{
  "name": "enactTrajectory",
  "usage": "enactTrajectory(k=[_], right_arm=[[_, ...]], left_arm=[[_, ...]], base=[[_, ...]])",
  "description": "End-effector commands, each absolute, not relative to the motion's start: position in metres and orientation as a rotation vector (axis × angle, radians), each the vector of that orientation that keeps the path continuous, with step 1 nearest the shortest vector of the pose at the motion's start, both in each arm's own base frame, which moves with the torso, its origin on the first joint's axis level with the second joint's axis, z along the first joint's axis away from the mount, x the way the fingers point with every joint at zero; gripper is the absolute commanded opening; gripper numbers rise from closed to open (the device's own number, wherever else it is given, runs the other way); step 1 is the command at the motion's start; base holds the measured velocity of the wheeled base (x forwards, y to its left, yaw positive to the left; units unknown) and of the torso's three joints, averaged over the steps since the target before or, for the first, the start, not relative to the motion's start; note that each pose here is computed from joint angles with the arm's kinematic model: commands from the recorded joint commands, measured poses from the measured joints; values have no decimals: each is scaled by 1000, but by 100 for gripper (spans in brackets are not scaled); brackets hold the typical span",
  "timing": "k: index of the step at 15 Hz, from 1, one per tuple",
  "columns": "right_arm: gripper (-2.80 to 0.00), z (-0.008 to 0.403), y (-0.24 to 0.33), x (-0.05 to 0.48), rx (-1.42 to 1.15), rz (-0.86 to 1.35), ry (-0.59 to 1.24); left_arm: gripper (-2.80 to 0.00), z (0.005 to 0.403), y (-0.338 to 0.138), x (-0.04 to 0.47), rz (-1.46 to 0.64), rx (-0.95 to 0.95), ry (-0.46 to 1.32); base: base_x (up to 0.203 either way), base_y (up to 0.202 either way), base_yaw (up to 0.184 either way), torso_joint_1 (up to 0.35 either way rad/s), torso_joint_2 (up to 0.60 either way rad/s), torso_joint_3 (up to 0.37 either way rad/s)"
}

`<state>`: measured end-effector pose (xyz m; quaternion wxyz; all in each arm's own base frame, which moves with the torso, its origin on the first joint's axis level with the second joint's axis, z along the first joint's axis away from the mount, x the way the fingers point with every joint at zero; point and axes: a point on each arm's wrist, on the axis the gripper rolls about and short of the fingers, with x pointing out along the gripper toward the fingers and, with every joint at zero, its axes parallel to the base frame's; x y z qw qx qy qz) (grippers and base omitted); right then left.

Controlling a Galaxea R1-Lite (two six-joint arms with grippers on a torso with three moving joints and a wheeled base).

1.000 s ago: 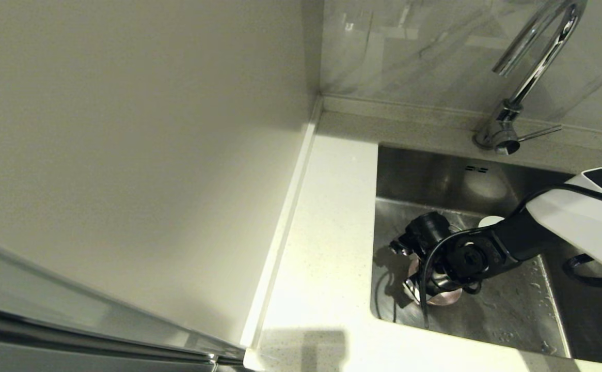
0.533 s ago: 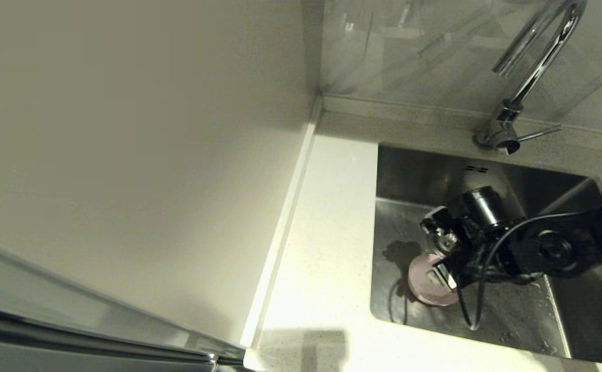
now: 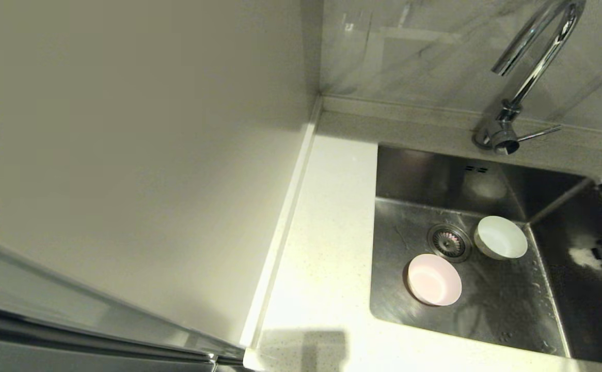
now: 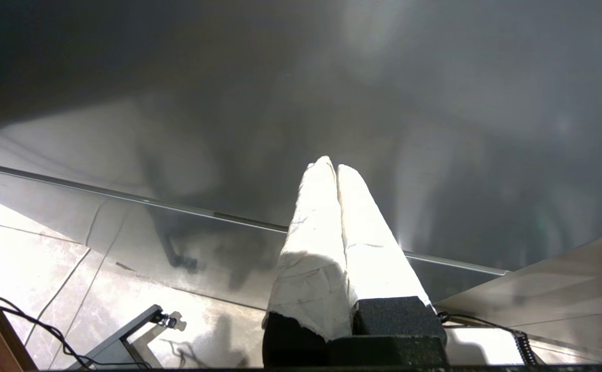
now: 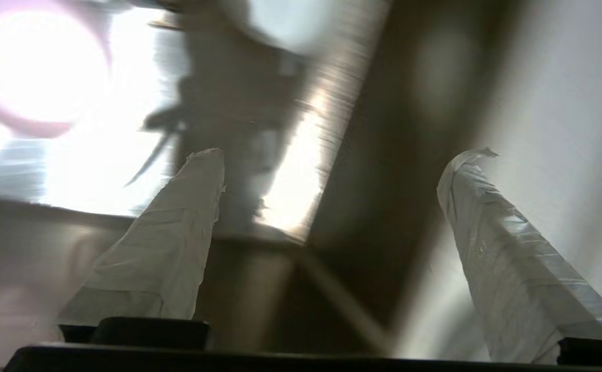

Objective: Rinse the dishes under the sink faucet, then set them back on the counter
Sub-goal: Put a bowl into the sink

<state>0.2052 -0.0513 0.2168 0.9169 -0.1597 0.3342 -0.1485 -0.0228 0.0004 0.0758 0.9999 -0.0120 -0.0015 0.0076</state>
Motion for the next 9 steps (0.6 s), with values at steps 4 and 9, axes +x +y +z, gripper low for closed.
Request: enactTrajectory(k=[4,9], right_arm=[[0,258,-139,162,-178,-509,798],[0,245,-183,127,-59,-638,1024]], left_arm=[[-280,76,0,-23,15,-25,-6],[-280,76,0,-23,15,-25,-6]], base=[[0,0,0,0,0,0],[0,0,0,0,0,0]])
